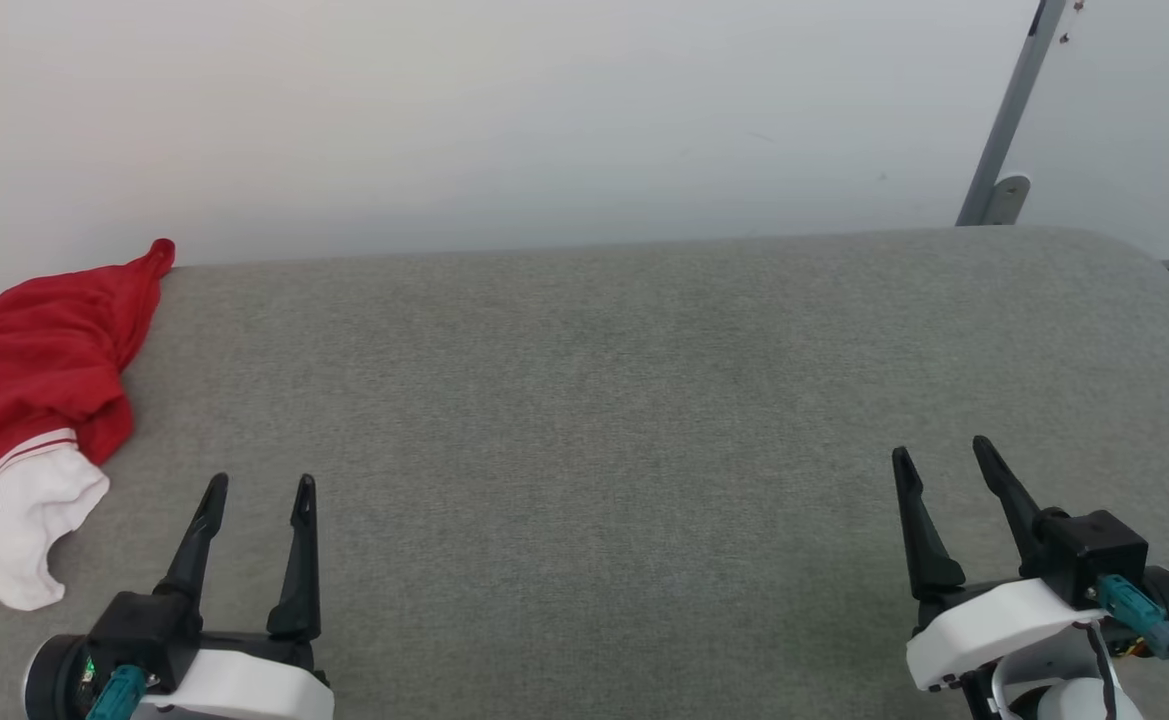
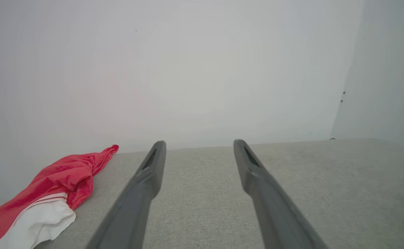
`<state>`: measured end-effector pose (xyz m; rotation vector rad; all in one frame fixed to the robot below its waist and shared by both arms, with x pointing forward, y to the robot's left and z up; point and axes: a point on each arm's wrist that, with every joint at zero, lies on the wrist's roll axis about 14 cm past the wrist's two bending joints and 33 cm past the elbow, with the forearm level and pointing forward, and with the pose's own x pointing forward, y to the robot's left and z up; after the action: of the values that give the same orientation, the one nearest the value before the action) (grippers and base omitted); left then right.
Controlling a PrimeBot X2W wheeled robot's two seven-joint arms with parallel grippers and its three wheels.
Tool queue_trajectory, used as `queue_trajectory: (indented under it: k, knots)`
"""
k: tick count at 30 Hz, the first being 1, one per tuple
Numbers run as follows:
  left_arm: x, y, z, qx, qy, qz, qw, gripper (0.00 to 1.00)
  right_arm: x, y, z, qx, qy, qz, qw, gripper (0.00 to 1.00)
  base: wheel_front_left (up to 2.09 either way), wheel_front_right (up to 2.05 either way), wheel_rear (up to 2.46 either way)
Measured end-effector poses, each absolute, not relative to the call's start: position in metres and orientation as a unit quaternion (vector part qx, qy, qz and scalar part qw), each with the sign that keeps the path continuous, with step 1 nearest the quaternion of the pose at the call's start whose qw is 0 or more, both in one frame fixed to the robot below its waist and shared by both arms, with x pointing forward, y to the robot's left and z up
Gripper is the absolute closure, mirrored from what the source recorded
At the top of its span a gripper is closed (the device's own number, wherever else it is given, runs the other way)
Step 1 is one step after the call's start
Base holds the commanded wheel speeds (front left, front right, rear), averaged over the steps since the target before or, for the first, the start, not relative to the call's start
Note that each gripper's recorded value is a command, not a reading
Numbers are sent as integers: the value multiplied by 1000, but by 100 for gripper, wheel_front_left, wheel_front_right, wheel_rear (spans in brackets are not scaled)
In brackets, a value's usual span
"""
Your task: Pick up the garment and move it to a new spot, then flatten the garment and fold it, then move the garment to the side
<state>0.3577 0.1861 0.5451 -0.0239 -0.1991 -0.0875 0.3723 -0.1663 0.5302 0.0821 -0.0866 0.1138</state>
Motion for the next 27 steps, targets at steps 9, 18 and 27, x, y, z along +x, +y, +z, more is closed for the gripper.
queue_trajectory:
  k: [9, 18, 27]
  knots:
    - [339, 226, 535, -32, -89, 29, 995, 0, 382, -124, 534, 38, -42, 119, 991, 0, 0, 0, 0]
    - [290, 293, 531, -31, -90, 146, 985, 0, 390, -59, 535, 36, -36, 210, 976, 0, 0, 0, 0]
    - [222, 346, 527, -20, -90, 254, 963, 0, 387, 19, 540, 41, -39, 315, 947, 0, 0, 0, 0]
